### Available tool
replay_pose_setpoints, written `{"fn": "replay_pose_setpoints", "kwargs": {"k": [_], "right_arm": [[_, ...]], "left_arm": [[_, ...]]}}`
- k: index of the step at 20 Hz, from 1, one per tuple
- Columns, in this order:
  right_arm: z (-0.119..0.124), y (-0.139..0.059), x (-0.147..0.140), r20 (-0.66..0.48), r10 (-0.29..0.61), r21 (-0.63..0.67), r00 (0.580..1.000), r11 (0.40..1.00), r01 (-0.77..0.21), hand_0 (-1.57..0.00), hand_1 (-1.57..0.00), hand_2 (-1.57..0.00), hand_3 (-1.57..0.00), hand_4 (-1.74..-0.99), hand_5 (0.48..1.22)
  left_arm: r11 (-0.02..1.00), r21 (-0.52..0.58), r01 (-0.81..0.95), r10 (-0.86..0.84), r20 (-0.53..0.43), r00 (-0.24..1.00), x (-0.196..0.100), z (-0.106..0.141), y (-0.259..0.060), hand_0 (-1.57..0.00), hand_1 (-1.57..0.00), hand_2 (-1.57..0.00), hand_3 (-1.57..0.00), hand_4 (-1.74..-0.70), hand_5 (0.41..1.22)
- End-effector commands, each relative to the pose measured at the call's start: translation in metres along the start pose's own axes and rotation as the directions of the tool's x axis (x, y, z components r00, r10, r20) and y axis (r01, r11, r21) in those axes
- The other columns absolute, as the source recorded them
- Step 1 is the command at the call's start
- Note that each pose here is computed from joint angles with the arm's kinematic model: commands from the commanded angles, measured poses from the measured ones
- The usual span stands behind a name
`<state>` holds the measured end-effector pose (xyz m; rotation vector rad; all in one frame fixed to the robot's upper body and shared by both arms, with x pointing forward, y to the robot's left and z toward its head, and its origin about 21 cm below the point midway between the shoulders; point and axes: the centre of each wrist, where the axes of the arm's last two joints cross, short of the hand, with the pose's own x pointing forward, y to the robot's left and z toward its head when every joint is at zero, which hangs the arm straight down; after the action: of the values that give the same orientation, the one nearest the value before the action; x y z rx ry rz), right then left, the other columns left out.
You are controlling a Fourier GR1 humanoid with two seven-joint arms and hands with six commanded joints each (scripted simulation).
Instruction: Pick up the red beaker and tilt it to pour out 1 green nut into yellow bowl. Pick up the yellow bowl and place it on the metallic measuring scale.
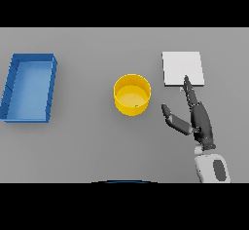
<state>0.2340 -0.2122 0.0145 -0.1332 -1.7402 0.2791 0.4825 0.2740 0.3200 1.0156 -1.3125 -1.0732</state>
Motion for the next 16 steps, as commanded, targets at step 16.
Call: {"fn": "replay_pose_setpoints", "kwargs": {"k": [16], "right_arm": [[0.004, -0.002, -0.005, 0.017, 0.015, 0.034, 1.0, 0.999, -0.015, 0.0, 0.0, 0.0, 0.0, -1.175, 0.676]], "left_arm": [[0.82, 0.197, -0.537, 0.565, -0.428, 0.706, -0.124, 0.074, -0.188, -1.57, -1.57, -1.57, -1.57, -1.74, 1.186]]}}
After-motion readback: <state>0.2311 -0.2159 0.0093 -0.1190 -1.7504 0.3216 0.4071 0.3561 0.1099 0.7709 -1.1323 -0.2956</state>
